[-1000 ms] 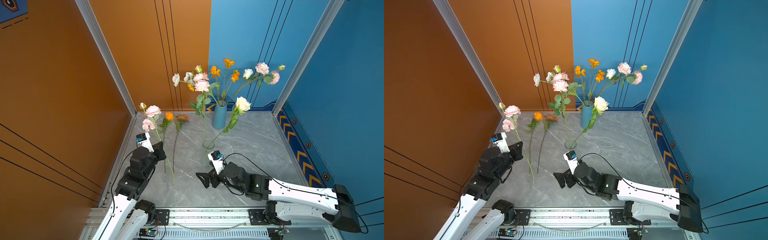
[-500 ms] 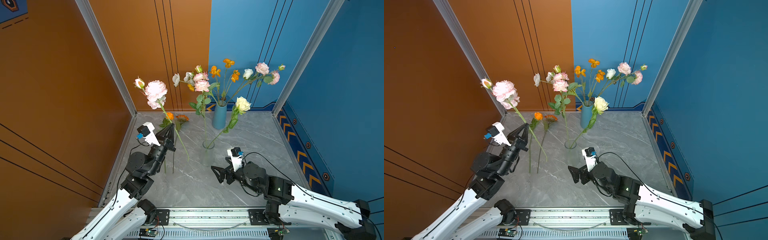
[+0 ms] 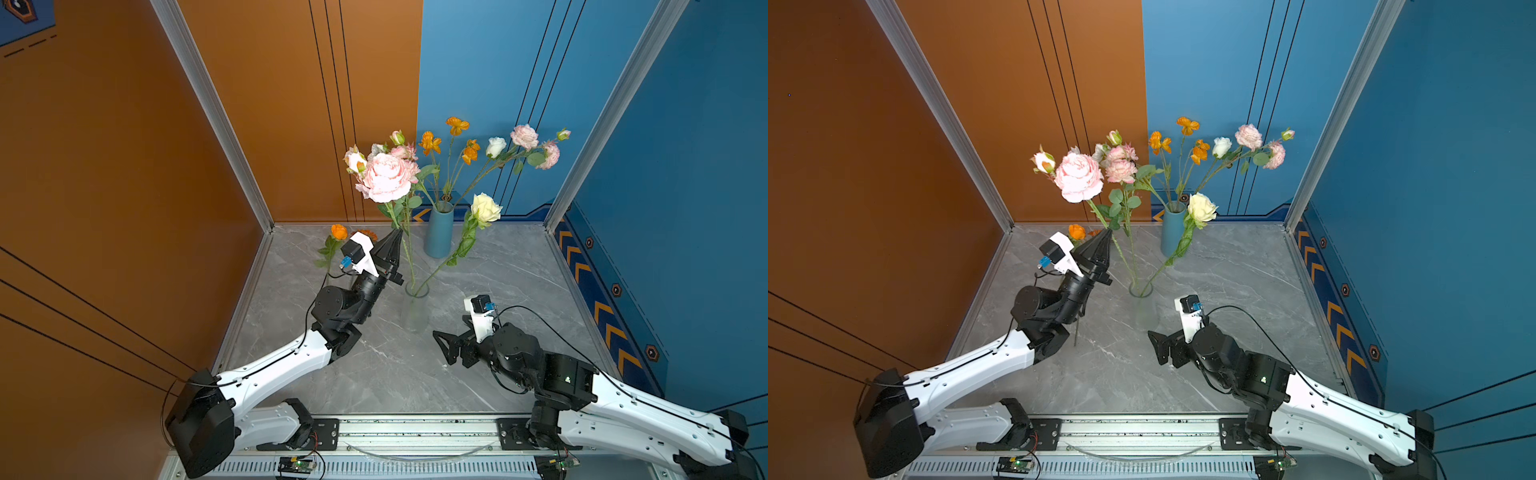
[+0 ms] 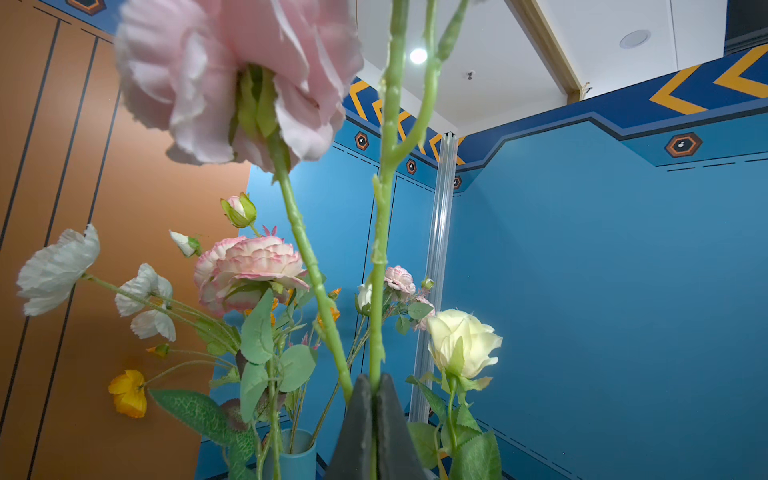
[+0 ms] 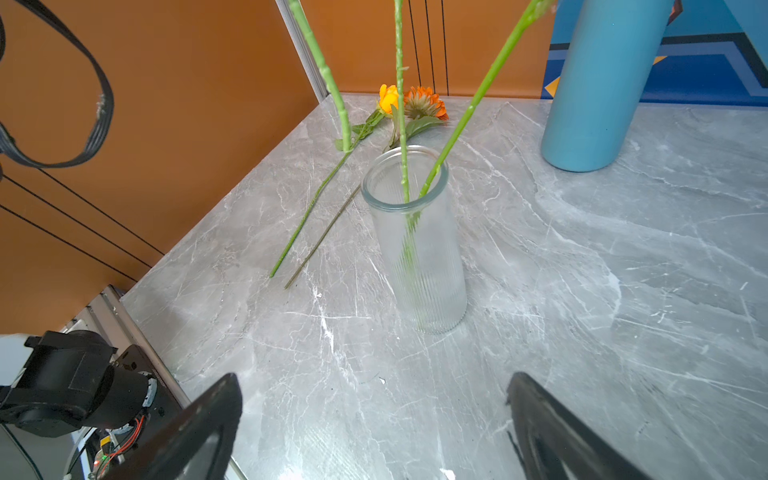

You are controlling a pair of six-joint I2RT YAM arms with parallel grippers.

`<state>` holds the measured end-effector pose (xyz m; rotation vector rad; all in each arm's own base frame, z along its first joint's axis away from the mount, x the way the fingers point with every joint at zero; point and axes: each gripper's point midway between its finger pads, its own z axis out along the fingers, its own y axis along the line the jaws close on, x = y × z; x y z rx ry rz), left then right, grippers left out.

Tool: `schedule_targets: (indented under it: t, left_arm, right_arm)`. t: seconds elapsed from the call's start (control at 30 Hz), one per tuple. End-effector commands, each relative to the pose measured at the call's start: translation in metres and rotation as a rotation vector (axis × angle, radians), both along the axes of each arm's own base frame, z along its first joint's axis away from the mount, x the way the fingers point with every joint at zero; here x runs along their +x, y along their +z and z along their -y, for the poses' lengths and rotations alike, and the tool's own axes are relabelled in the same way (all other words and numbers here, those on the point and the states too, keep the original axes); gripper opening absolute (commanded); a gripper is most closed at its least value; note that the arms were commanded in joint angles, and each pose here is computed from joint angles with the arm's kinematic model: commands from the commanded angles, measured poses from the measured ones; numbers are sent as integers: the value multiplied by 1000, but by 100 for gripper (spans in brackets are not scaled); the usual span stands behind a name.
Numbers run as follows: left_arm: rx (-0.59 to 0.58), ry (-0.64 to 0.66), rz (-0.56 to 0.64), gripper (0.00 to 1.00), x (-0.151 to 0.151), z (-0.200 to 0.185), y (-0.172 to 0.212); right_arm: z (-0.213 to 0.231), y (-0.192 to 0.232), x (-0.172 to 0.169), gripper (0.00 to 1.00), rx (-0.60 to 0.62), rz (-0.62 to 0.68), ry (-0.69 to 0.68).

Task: Arrange the flowers into the vase
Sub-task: 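Carry the pink rose over the glass vase and lower its stem in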

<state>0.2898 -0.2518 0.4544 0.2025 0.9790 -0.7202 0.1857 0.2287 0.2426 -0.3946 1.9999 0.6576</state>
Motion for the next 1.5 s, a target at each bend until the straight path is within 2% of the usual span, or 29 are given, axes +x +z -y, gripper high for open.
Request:
schedule_targets:
  t: [0.0,0.17,0.5,0.83,1.07,1.47]
  left_arm:
    - [-92,13,129,0,-14,-7,30]
    - [-99,17,82,0,-4,5,-3]
    - [25,49,-31,0,-3,31,-69]
    - [96,55,-122,0,-1,34,-117]
    - [134,63,-173,0,0,34,-145]
    - [229,66,-200,2,-4,62,-174]
  right_arm:
    - [5,5,0,100,0,-7,3]
    - [10,2,4,100,1,-18,1]
    - [5,-8,8,100,-8,-57,17]
    - [-9,-14,13,100,5,-80,36]
    - [-12,-16,14,100,10,-87,37]
    - [-15,-21,15,100,0,-95,38]
